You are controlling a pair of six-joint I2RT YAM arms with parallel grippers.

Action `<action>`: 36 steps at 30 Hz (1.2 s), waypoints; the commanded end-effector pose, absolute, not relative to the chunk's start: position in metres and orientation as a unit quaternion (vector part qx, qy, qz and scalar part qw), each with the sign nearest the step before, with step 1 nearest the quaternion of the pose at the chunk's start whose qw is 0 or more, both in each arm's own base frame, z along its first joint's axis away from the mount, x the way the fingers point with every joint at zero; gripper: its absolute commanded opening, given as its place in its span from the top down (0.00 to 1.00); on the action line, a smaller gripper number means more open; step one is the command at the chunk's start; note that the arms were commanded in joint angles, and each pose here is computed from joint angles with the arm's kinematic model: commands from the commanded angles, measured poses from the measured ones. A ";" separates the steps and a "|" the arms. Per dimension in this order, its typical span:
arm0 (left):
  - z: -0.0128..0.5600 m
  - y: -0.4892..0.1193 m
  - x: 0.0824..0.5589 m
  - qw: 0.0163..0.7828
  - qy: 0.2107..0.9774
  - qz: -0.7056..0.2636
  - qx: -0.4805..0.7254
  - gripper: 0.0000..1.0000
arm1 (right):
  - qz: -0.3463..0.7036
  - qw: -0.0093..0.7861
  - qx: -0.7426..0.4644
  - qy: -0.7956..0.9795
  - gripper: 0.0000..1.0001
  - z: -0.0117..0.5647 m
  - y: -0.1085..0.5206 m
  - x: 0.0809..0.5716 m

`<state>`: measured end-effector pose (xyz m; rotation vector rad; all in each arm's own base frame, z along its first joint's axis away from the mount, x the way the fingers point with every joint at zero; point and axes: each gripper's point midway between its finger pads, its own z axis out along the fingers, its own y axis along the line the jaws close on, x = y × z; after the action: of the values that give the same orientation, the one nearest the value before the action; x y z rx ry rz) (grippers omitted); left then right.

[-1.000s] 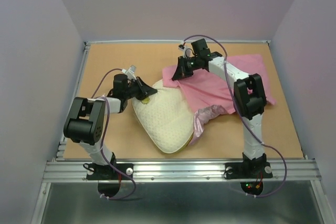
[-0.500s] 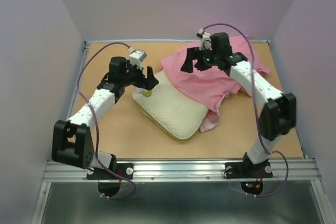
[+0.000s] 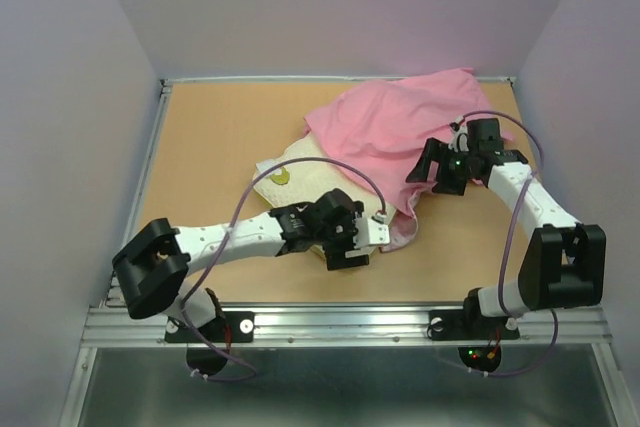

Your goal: Put the pillow into the pillowcase

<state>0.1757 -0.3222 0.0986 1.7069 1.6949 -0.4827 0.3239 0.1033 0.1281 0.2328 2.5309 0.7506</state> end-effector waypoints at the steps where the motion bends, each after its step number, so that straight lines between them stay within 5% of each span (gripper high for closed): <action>1: 0.083 -0.341 0.181 0.334 0.636 -0.142 0.681 0.01 | 0.290 0.215 0.056 0.931 0.06 0.128 0.112 0.288; 5: 0.038 -0.338 0.191 0.278 0.677 -0.112 0.672 0.04 | 0.296 0.185 0.051 0.936 0.04 0.112 0.113 0.268; 7: 0.032 -0.344 0.196 0.259 0.701 -0.143 0.649 0.31 | 0.291 0.179 0.044 0.939 0.03 0.107 0.112 0.262; 8: 0.035 -0.343 0.207 0.254 0.722 -0.174 0.619 0.68 | 0.293 0.180 0.033 0.938 0.02 0.108 0.112 0.260; 11: 0.070 -0.346 0.241 0.276 0.748 -0.242 0.553 0.98 | 0.311 0.169 0.021 0.935 0.02 0.104 0.117 0.247; 19: 0.173 -0.370 0.261 0.329 0.693 -0.378 0.519 1.00 | 0.271 0.156 0.045 0.949 0.04 0.064 0.106 0.272; 25: 0.184 -0.371 0.267 0.329 0.694 -0.400 0.500 1.00 | 0.294 0.245 0.073 0.921 0.05 0.067 0.115 0.338; 27: 0.194 -0.373 0.272 0.330 0.699 -0.420 0.477 1.00 | 0.291 0.264 0.080 0.916 0.17 0.061 0.114 0.351; 29: 0.204 -0.368 0.287 0.337 0.707 -0.435 0.445 1.00 | 0.289 0.272 0.079 0.915 0.40 0.059 0.114 0.358; 31: 0.227 -0.372 0.305 0.352 0.708 -0.456 0.408 1.00 | 0.349 0.269 0.047 0.896 0.91 0.083 0.134 0.358; 32: 0.238 -0.370 0.318 0.366 0.711 -0.457 0.390 1.00 | 0.383 0.266 0.030 0.884 0.99 0.099 0.145 0.354; 36: 0.319 -0.379 0.370 0.470 0.675 -0.456 0.340 1.00 | 0.555 0.240 -0.103 0.790 0.99 0.220 0.200 0.294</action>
<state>0.3181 -0.3611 0.1940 1.0037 1.9935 -1.1172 0.3188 0.1449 0.0745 0.1530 2.5274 1.0694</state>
